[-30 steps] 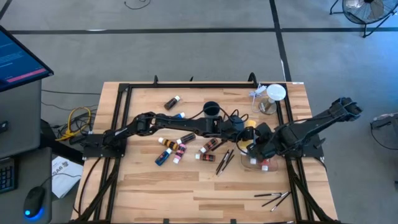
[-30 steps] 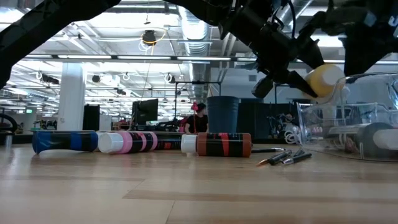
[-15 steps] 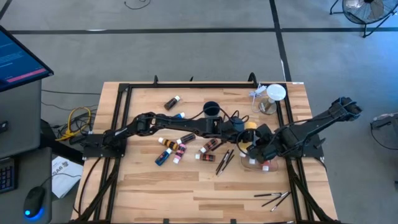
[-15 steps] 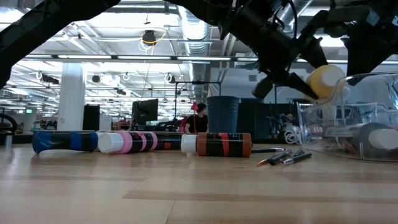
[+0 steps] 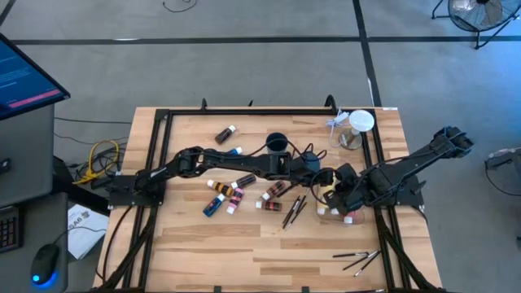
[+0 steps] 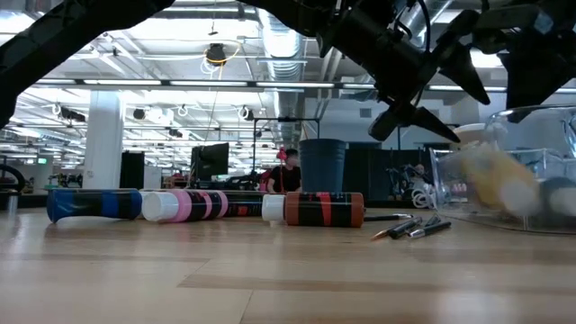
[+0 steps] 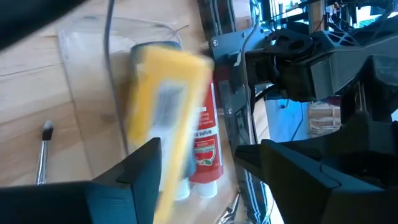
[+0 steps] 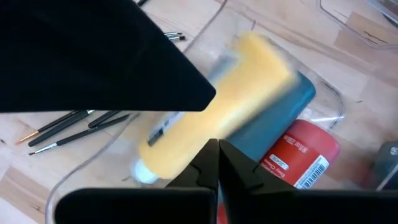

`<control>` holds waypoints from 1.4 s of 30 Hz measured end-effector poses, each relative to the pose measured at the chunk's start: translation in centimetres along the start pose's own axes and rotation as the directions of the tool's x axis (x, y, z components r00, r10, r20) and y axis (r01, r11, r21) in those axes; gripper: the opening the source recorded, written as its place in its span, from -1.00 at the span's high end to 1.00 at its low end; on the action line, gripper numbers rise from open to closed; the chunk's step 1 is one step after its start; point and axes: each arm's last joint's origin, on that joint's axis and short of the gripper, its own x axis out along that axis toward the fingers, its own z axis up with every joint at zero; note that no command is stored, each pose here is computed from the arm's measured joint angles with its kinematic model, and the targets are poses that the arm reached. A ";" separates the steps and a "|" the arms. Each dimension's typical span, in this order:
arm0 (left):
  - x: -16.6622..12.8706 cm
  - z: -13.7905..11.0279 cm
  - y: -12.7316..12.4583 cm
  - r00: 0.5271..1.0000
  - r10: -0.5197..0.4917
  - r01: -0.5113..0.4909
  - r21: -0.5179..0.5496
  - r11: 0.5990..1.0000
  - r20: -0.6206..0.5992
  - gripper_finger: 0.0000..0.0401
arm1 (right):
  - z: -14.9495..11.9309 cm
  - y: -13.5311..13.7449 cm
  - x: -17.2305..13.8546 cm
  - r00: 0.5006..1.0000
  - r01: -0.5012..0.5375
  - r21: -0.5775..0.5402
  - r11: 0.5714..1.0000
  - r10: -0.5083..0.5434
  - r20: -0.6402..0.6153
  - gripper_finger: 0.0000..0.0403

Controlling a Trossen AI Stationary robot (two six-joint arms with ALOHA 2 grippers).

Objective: Pick & Place Paint Supplies
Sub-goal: Put the large yellow paint bottle into the transparent bin

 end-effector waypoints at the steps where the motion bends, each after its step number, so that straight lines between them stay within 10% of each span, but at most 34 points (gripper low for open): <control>1: 0.0 0.0 0.0 1.000 0.000 0.000 0.000 1.000 0.000 -0.16 | 0.0 0.0 0.0 1.000 -0.001 0.000 1.000 0.001 0.000 1.00; 24: -4.6 4.4 -2.9 0.993 -0.103 0.115 0.266 0.957 -0.062 0.03 | 0.2 -1.3 -1.0 0.994 -0.043 -0.146 0.988 0.027 -0.111 1.00; 31: -10.5 6.0 -5.7 0.996 -0.084 0.065 0.435 0.898 0.024 0.18 | -0.2 0.4 -1.1 0.925 -0.314 -0.371 0.874 0.195 -0.325 1.00; 37: -14.8 5.4 -7.6 0.994 -0.090 0.047 0.538 0.842 0.054 0.45 | -1.0 2.4 0.7 0.901 -0.423 -0.595 0.683 0.252 -0.352 1.00; 42: -17.6 3.7 -8.3 0.996 -0.014 -0.045 0.607 0.794 0.092 0.90 | -2.3 2.2 3.9 0.923 -0.327 -0.619 0.714 0.102 -0.371 1.00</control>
